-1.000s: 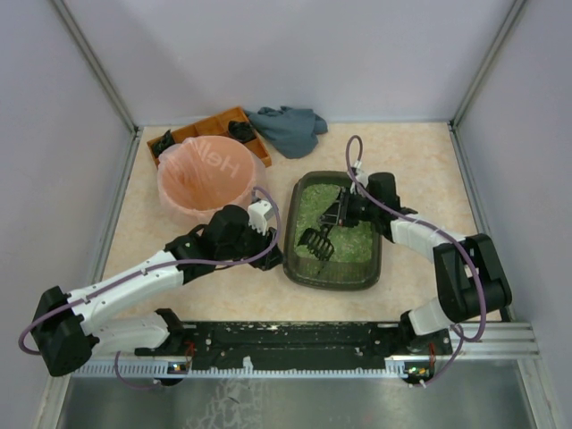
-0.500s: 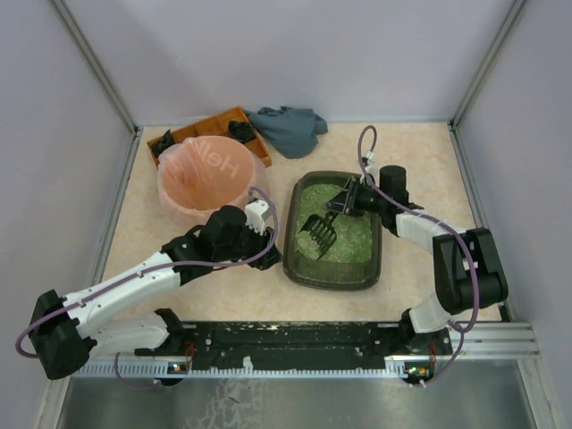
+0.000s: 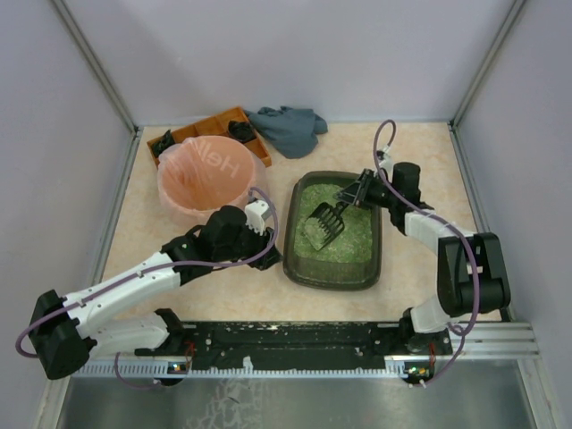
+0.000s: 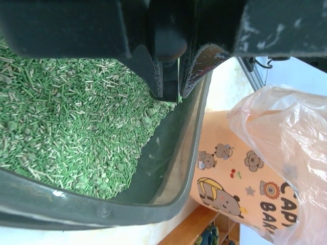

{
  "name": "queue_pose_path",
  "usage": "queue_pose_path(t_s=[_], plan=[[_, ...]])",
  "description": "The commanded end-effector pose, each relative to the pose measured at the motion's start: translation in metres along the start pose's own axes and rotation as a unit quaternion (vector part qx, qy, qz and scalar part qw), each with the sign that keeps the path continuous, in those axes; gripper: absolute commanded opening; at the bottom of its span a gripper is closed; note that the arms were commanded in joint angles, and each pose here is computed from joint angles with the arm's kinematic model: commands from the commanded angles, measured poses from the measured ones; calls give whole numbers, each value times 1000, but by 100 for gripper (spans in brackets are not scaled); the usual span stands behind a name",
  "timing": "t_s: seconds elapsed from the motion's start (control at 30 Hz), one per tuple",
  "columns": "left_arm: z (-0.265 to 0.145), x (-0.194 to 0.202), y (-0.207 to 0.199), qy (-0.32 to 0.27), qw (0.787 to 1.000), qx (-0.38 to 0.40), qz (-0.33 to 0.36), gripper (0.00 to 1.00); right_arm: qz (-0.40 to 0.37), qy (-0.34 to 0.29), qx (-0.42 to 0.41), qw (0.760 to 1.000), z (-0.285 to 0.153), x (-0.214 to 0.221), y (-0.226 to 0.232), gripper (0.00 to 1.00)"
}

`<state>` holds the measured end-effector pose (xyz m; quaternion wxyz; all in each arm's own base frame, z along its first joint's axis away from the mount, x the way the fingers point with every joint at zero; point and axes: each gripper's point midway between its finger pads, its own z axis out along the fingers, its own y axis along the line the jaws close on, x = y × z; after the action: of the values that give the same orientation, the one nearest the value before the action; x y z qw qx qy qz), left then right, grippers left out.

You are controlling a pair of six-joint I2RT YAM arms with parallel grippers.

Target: Clean the litter box

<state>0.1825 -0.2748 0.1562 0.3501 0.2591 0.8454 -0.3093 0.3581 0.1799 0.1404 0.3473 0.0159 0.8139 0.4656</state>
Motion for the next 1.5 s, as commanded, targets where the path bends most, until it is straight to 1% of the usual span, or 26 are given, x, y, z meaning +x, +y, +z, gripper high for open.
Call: queue_pose_path(t_s=[0.0, 0.2, 0.37, 0.53, 0.63, 0.7, 0.77, 0.87, 0.9, 1.0, 1.03, 1.1, 1.13, 1.17, 1.27, 1.3, 1.33, 1.4, 1.43, 1.47], plan=[[-3, -7, -2, -11, 1000, 2, 7, 48, -38, -67, -18, 997, -16, -37, 27, 0], [-4, -11, -3, -17, 1000, 1, 7, 49, -7, -107, -7, 994, -33, -38, 28, 0], [-6, -14, -4, -23, 1000, 0, 8, 49, 31, -159, -3, 987, -57, -43, 23, 0], [-11, -25, -8, -40, 999, 7, 9, 49, 105, -228, -6, 968, -90, -50, 7, 0], [-16, -37, -13, -58, 998, 13, 13, 49, 155, -261, -13, 953, -101, -48, 2, 0], [-21, -48, -15, -73, 997, 12, 19, 50, 163, -265, -24, 950, -103, -45, 5, 0], [-26, -64, -14, -93, 995, -1, 26, 53, 143, -252, -36, 956, -107, -46, 10, 0], [-28, -74, -13, -100, 994, -9, 33, 55, 182, -301, 2, 936, -127, -48, -16, 0], [-28, -75, -12, -99, 994, -12, 35, 55, 183, -306, -4, 934, -128, -49, -14, 0], [-28, -80, -10, -104, 994, -20, 37, 57, 142, -258, -52, 954, -110, -45, 16, 0], [-28, -82, -10, -107, 993, -21, 36, 57, 136, -253, -58, 956, -110, -44, 19, 0], [-29, -87, -11, -111, 993, -21, 37, 58, 167, -287, -31, 943, -125, -47, -4, 0], [-31, -89, -11, -113, 993, -21, 36, 58, 186, -304, -22, 934, -131, -46, -12, 0], [-33, -91, -11, -116, 992, -23, 36, 58, 190, -309, -21, 932, -131, -46, -12, 0], [-35, -98, -7, -126, 991, -30, 36, 59, 145, -261, -50, 953, -113, -40, 14, 0], [-35, -99, -5, -127, 991, -33, 36, 59, 141, -260, -51, 954, -114, -41, 15, 0], [-35, -101, -4, -126, 991, -35, 35, 59, 150, -274, -39, 949, -121, -42, 6, 0], [-38, -106, -3, -127, 991, -37, 36, 59, 191, -314, -13, 930, -136, -43, -17, 0], [-39, -107, -2, -129, 990, -38, 37, 59, 190, -317, -17, 929, -137, -44, -15, 0], [-40, -108, -1, -132, 990, -40, 37, 59, 174, -303, -31, 936, -131, -44, -4, 0]])
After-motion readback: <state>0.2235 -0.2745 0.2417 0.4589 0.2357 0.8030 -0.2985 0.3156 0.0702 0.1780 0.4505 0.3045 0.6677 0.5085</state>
